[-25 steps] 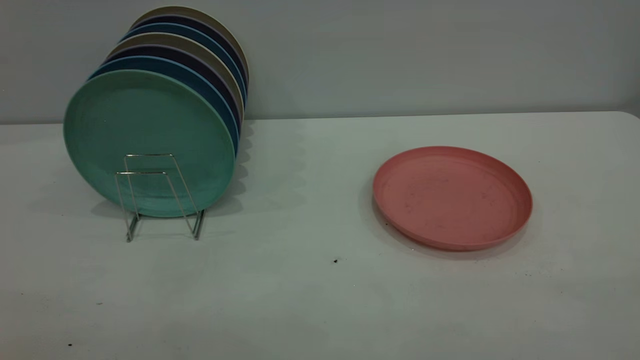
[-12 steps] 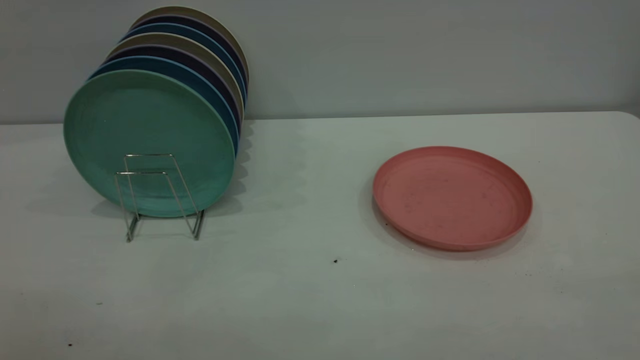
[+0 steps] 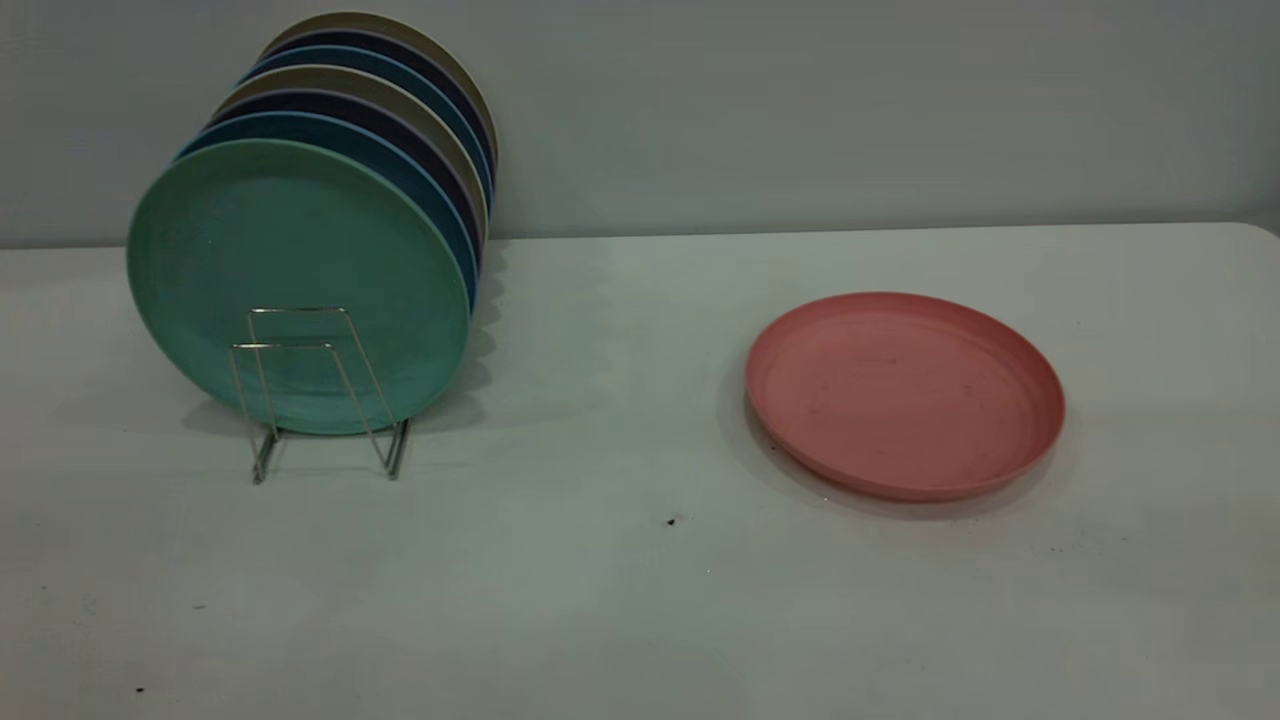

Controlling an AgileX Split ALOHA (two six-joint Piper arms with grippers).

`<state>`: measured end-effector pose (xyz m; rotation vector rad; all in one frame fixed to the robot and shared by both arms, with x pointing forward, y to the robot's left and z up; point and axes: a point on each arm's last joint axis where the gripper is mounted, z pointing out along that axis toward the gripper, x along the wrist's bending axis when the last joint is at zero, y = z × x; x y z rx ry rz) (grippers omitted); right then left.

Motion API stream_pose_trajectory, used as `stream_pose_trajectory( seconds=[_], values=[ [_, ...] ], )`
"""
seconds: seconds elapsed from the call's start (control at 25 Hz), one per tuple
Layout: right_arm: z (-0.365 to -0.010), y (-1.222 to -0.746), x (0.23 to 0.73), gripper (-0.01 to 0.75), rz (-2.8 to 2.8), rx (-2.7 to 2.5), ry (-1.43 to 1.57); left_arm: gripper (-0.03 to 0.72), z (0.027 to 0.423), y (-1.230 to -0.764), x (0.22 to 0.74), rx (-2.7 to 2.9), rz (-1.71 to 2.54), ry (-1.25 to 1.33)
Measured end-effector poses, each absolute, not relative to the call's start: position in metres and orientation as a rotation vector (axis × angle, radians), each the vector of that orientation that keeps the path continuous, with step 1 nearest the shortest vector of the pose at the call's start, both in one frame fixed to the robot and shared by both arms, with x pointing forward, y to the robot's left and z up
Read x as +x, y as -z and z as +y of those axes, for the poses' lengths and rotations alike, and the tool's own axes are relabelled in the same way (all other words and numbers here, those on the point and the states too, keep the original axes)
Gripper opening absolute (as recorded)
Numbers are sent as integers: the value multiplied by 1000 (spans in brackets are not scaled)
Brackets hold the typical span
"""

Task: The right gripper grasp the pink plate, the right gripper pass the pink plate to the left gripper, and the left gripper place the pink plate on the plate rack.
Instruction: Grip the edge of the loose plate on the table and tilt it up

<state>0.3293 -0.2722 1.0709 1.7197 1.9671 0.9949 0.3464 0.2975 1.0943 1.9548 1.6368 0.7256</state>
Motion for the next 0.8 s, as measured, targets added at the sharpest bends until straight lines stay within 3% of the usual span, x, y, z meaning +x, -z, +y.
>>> stream_pose_trajectory(
  seconds=[0.56, 0.8],
  values=[
    [-263, -1009, 467, 522, 2108, 1882, -883, 563, 268, -1076, 513, 2055, 1463, -361],
    [-255, -985, 520, 505, 2219, 1875, -932, 563, 224, -1061, 560, 2069, 1288, -187]
  ],
)
